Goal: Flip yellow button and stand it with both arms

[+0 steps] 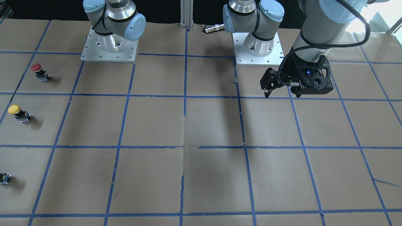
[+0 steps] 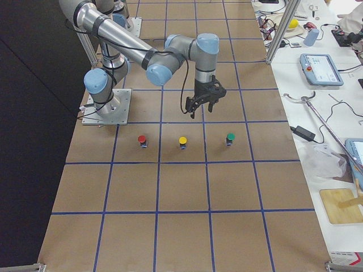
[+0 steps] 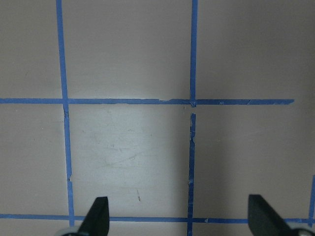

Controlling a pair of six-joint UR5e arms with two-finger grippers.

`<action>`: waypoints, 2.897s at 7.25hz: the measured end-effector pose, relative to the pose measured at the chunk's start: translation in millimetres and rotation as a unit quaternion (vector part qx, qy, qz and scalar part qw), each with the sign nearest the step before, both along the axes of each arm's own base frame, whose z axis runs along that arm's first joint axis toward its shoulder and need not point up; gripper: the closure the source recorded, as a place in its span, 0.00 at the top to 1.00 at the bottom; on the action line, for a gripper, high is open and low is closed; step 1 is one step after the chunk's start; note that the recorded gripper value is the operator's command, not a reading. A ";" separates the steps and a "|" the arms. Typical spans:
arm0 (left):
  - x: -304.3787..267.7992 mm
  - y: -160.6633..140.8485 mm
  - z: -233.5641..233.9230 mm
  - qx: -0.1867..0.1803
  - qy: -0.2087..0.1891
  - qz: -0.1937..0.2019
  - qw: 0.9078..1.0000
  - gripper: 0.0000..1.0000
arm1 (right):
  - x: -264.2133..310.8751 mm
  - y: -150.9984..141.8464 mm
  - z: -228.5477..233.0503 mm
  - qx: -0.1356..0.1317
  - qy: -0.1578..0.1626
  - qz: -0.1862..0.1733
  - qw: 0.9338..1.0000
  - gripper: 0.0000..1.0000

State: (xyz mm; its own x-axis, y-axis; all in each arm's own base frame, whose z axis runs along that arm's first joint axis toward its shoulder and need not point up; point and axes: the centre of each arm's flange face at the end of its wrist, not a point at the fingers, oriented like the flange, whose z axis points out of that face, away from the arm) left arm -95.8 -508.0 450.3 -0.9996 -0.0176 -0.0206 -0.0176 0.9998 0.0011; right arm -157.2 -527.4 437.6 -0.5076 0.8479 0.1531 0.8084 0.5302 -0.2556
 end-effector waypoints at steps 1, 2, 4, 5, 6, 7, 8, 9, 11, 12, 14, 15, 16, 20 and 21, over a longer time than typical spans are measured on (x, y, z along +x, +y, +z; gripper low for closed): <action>-0.3 0.0 0.0 0.000 0.000 0.000 1.000 1.00 | 24.0 -6.7 24.6 0.012 -0.023 0.022 0.999 1.00; -0.8 0.1 0.1 0.000 0.000 -0.001 1.000 1.00 | 52.2 -11.8 40.9 0.023 -0.047 0.049 0.997 1.00; -1.3 0.1 0.2 -0.001 0.000 -0.001 1.000 1.00 | 131.3 -17.7 61.0 0.045 -0.073 0.120 0.989 1.00; -1.3 0.1 0.2 -0.001 -0.001 -0.001 1.000 1.00 | 177.4 -17.0 66.5 0.049 -0.089 0.162 0.981 1.00; -1.3 0.0 0.3 -0.002 -0.001 -0.001 1.000 1.00 | 213.5 -15.3 70.5 0.050 -0.104 0.212 0.970 1.00; -1.3 -0.2 0.4 -0.002 -0.001 -0.001 1.000 1.00 | 238.3 -13.2 74.2 0.051 -0.114 0.266 0.956 1.00; -1.4 -0.1 0.3 -0.003 -0.001 -0.001 1.000 1.00 | 261.2 -10.6 76.5 0.049 -0.123 0.310 0.941 1.00; -1.4 0.0 0.6 -0.003 -0.001 -0.001 1.000 1.00 | 284.7 -9.5 78.7 0.041 -0.122 0.360 0.924 1.00; -1.3 0.2 1.0 -0.003 -0.001 -0.001 1.000 1.00 | 311.1 -12.4 79.4 0.025 -0.107 0.447 0.888 1.00; -1.3 0.2 1.0 -0.003 -0.001 -0.001 1.000 1.00 | 315.6 -13.5 76.8 0.027 -0.106 0.465 0.878 1.00; -1.3 0.3 0.4 -0.003 -0.001 -0.001 1.000 1.00 | 319.5 -14.3 73.2 0.033 -0.106 0.490 0.864 1.00; -1.3 0.4 0.1 -0.003 -0.001 -0.001 1.000 1.00 | 320.2 -14.2 72.8 0.034 -0.107 0.496 0.861 1.00; -1.4 1.3 -0.2 -0.002 -0.001 -0.001 1.000 1.00 | 320.4 -14.3 72.6 0.035 -0.107 0.498 0.860 1.00; -1.8 3.9 -0.2 -0.002 -0.001 -0.002 1.000 1.00 | 320.2 -14.4 72.0 0.035 -0.107 0.499 0.859 1.00; -1.8 4.0 0.0 -0.003 -0.001 -0.002 1.000 1.00 | 320.2 -14.4 72.1 0.035 -0.107 0.499 0.859 1.00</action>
State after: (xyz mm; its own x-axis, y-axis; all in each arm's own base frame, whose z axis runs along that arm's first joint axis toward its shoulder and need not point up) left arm -97.6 -504.1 450.3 -0.9997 -0.0144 -0.0217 -0.0143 0.9999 -0.0041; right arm 163.0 -541.8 509.7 -0.9995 -0.0326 -0.0021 -0.0322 0.9948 -0.0965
